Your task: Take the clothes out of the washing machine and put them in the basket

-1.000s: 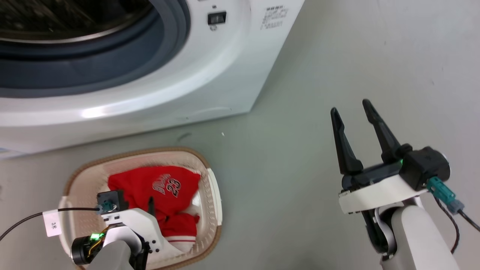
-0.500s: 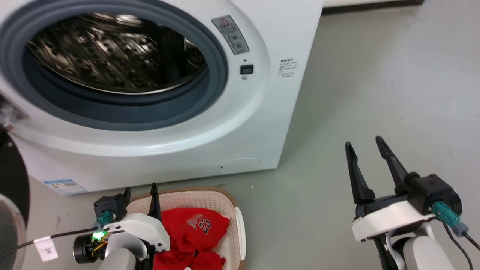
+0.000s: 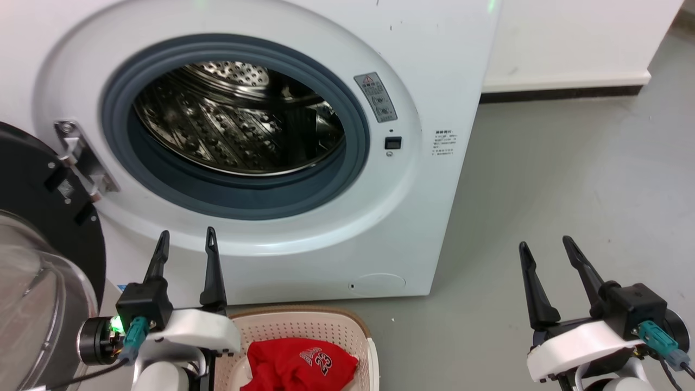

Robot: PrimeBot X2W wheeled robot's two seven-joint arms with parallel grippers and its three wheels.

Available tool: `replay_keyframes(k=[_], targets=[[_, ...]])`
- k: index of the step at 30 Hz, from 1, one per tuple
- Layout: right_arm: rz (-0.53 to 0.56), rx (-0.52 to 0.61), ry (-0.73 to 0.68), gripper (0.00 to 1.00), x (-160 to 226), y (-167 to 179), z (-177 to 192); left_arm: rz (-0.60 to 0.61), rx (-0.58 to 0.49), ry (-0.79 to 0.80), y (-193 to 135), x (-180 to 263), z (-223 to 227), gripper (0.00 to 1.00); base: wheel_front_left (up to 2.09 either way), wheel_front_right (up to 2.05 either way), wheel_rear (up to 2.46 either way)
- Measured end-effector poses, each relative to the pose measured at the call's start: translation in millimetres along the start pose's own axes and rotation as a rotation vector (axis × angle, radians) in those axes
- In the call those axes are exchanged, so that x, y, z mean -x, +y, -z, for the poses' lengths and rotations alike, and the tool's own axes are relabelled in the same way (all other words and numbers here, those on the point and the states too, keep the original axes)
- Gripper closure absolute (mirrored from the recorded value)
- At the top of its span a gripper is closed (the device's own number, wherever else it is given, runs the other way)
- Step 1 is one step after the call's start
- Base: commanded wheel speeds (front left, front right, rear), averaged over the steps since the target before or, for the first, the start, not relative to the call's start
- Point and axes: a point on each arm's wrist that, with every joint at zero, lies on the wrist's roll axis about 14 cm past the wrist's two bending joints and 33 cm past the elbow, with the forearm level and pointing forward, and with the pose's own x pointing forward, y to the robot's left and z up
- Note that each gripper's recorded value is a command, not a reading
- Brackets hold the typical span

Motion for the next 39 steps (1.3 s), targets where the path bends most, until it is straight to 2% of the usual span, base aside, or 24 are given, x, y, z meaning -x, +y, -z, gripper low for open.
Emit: replay_keyframes(k=[7,14,36,37,39], targets=[[-0.008,0.009,-0.028,0.0,7,3,-12,0.004,-0.051,-0.063,5,22,-23,0.0,0.0,0.0,0.0],[-0.014,0.006,-0.018,0.0,10,5,-9,0.008,-0.063,-0.037,6,35,-15,0.0,0.0,0.0,0.0],[-0.025,0.002,0.008,0.0,10,10,-2,0.004,-0.052,-0.027,6,34,-12,0.0,0.0,0.0,0.0],[-0.024,0.001,0.017,1.0,10,9,0,0.003,-0.049,-0.019,6,35,-9,1.0,0.0,0.0,0.0],[-0.022,-0.003,0.044,1.0,14,9,9,-0.003,-0.044,0.012,7,38,0,1.0,0.0,0.0,0.0]])
